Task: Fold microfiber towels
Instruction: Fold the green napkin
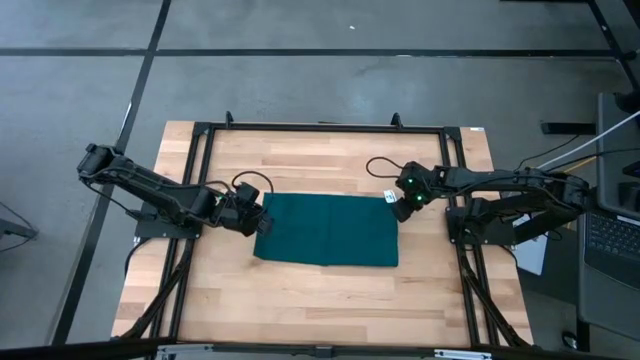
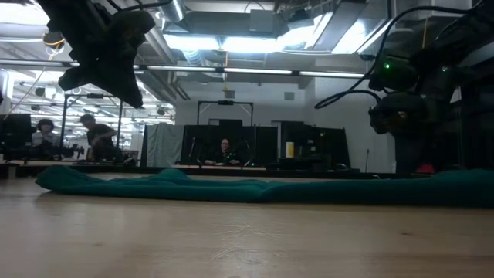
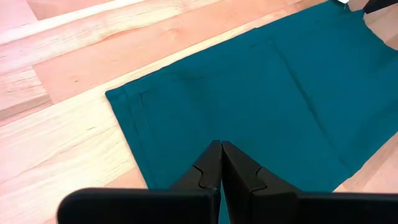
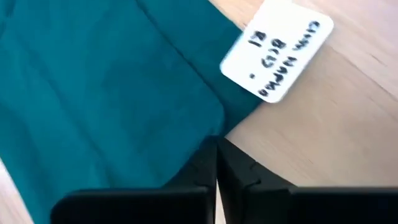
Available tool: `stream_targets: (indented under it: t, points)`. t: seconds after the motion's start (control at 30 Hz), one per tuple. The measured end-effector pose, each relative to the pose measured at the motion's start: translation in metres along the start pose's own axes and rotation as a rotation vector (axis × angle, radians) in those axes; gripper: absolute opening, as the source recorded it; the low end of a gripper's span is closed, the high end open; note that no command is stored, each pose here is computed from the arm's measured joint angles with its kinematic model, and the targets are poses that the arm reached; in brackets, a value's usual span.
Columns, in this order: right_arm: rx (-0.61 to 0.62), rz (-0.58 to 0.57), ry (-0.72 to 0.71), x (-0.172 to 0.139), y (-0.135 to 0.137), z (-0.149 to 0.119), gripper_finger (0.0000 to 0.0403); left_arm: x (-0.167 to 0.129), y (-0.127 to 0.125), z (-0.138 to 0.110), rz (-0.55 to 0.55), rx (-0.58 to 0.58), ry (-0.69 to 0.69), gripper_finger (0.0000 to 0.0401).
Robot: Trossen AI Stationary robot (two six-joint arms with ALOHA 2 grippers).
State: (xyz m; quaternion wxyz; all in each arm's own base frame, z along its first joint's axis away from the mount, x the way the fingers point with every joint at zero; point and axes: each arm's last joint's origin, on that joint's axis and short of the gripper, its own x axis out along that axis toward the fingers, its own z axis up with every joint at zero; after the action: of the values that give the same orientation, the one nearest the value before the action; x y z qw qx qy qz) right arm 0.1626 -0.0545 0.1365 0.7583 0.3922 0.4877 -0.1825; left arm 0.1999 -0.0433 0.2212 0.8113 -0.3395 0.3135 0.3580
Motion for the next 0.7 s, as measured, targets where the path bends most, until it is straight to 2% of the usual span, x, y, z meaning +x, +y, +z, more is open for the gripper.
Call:
stream_targets:
  t: [0.07,0.27,0.4,0.53,0.7]
  points:
    - [0.007,-0.016,-0.012,0.0000,-0.0004,0.0004,0.0030,0.0000,0.0000,0.0000,0.000,0.000,0.000,0.0002]
    - [0.026,-0.053,-0.036,-0.0001,-0.0015,0.0011,0.0127,-0.0001,-0.0001,0.0001,-0.001,-0.008,0.001,0.0002]
    - [0.041,-0.055,-0.032,0.0010,-0.0028,-0.0004,0.0154,-0.0001,-0.0001,0.0001,-0.001,-0.006,0.000,0.0002]
    - [0.059,-0.020,-0.017,0.0064,-0.0064,-0.0060,0.0128,-0.0001,-0.0001,0.0001,-0.001,-0.005,0.000,0.0002]
    - [0.056,0.020,-0.036,0.0088,-0.0064,-0.0060,0.0040,-0.0001,-0.0001,0.0000,-0.001,-0.004,0.001,0.0002]
